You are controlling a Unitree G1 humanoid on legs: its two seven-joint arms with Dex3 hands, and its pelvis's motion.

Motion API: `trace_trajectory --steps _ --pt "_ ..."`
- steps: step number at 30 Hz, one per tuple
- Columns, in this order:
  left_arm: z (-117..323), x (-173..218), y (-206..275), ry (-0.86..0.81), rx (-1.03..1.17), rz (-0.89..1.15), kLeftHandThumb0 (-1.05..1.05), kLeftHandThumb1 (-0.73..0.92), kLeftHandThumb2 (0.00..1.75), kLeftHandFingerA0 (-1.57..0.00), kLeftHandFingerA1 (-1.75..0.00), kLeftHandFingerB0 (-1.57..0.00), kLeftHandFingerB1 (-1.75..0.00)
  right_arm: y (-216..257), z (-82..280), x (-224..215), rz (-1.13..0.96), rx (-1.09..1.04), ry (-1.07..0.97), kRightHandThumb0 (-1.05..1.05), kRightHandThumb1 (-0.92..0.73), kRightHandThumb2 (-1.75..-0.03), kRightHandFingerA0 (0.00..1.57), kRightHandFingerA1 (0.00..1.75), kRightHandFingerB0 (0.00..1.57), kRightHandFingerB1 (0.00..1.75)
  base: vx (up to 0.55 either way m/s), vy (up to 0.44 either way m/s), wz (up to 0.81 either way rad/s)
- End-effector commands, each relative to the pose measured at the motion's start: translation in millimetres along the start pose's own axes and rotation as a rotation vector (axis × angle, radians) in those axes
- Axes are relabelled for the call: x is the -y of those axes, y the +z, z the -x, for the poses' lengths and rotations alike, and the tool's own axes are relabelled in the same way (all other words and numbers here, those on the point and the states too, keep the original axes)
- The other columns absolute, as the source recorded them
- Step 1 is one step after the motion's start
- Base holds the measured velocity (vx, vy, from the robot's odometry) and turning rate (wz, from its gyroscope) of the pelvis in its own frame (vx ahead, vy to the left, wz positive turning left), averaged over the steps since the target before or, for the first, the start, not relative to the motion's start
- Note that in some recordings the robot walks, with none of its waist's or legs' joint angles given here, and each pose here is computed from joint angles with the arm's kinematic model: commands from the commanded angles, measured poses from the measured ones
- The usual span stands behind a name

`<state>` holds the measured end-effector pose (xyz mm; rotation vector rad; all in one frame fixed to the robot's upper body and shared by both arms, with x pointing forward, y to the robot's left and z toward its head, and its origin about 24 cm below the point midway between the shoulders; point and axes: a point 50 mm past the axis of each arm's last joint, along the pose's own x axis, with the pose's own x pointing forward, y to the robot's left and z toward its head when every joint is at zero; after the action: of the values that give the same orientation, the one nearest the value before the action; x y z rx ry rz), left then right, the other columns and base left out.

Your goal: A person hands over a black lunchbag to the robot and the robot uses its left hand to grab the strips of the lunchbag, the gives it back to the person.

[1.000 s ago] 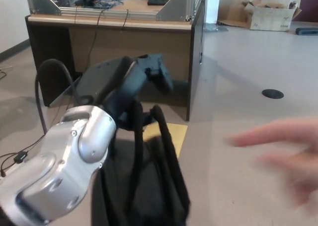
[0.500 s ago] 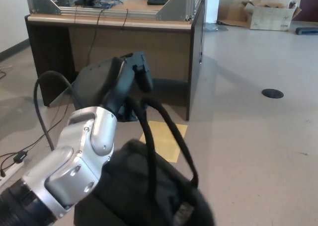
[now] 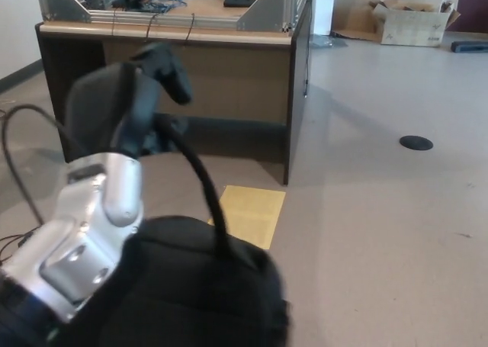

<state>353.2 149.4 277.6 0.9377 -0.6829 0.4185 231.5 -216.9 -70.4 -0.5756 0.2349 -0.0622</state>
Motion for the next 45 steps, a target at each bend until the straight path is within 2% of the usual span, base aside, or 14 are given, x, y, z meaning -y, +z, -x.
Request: trace_trajectory --steps 1,3,4,15,22,23,24,28,30,32,33,37,41,45 --pt "29.0 -122.5 22.4 0.83 0.555 0.116 -0.15 0.67 0.56 -0.77 -1.75 -0.6 -1.65 -1.0 -1.5 9.5 0.006 0.011 -0.006 -0.44 -0.46 -0.84 0.41 0.58 0.34 0.51 0.0 0.0 0.0" --pt "40.5 -136.6 29.2 0.866 0.615 0.127 -0.13 0.65 0.57 -0.79 -1.75 -0.62 -1.64 -0.6 -2.0 10.3 0.013 0.014 -0.014 -0.42 -0.46 -0.85 0.41 0.59 0.34 0.51 0.0 0.0 0.0" --pt "45.2 -142.0 32.2 0.898 0.626 0.088 -0.14 0.63 0.56 -0.83 -1.75 -0.65 -1.63 -0.3 -2.2 10.5 0.016 0.016 -0.017 -0.39 -0.63 -0.58 0.48 0.47 0.46 0.38 0.0 0.0 0.0" --pt "80.0 -174.2 35.1 0.961 0.725 0.033 -0.1 0.66 0.58 -0.88 -1.75 -0.63 -1.69 -0.3 -3.1 12.1 0.035 0.013 -0.02 -0.39 -0.63 -0.59 0.49 0.47 0.46 0.38 0.0 0.0 0.0" --pt "121.9 -179.7 10.0 0.89 0.661 -0.084 -0.14 0.66 0.59 -0.9 -1.75 -0.62 -1.71 0.3 -4.5 12.4 0.027 0.007 -0.021 -0.37 -0.63 -0.58 0.48 0.46 0.46 0.38 0.0 0.0 0.0" --pt "128.5 -177.8 3.1 0.864 0.641 -0.085 -0.17 0.48 0.84 -1.24 -1.43 -0.95 -1.28 -0.3 -3.8 12.3 0.03 0.008 -0.02 -0.37 -0.63 -0.58 0.49 0.47 0.47 0.38 0.0 0.0 0.0" --pt "134.3 -175.4 -2.7 0.836 0.618 -0.086 -0.14 0.66 0.58 -0.92 -1.75 -0.64 -1.68 -1.0 -3.2 11.7 0.032 0.006 -0.016 -0.39 -0.64 -0.59 0.49 0.46 0.46 0.38 0.0 0.0 0.0" --pt "149.8 -169.2 -17.3 0.775 0.577 -0.103 -0.16 0.64 0.58 -0.93 -1.74 -0.68 -1.63 -1.7 -2.2 9.3 0.027 0.001 -0.009 -0.39 -0.64 -0.59 0.48 0.46 0.46 0.38 0.0 0.0 0.0" --pt "159.2 -161.4 -28.2 0.734 0.549 -0.128 -0.19 0.63 0.62 -0.97 -1.74 -0.69 -1.5 -0.5 -3.1 9.7 0.02 0.006 -0.012 -0.38 -0.64 -0.59 0.48 0.46 0.46 0.38 0.0 0.0 0.0" --pt "164.6 -156.1 -32.7 0.689 0.541 -0.124 -0.16 0.64 0.59 -0.95 -1.69 -0.71 -1.57 0.0 -4.4 9.8 0.034 0.001 -0.016 -0.38 -0.64 -0.59 0.49 0.45 0.46 0.38 0.0 0.0 0.0" --pt "167.4 -152.9 -33.9 0.67 0.536 -0.128 -0.15 0.63 0.61 -0.97 -1.75 -0.7 -1.51 0.8 -5.0 10.1 0.028 0.004 -0.02 -0.36 -0.63 -0.58 0.49 0.46 0.46 0.38 0.0 0.0 0.0" --pt "180.2 -141.8 -38.2 0.624 0.518 -0.129 -0.16 0.6 0.63 -1.0 -1.71 -0.76 -1.48 3.5 -7.3 11.1 0.029 0.014 -0.021 -0.38 -0.63 -0.58 0.49 0.45 0.46 0.38 0.0 0.0 0.0" --pt "188.4 -135.5 -41.4 0.565 0.512 -0.127 -0.15 0.61 0.61 -0.98 -1.73 -0.75 -1.5 3.9 -8.3 11.1 0.029 0.01 -0.016 -0.38 -0.63 -0.59 0.48 0.45 0.46 0.38 0.0 0.0 0.0" --pt "199.5 -120.0 -44.0 0.523 0.477 -0.087 -0.11 0.54 0.62 -0.95 -1.73 -0.78 -1.61 4.9 -8.2 10.4 0.014 0.019 -0.014 -0.38 -0.63 -0.58 0.48 0.46 0.46 0.39 0.0 0.0 0.0"
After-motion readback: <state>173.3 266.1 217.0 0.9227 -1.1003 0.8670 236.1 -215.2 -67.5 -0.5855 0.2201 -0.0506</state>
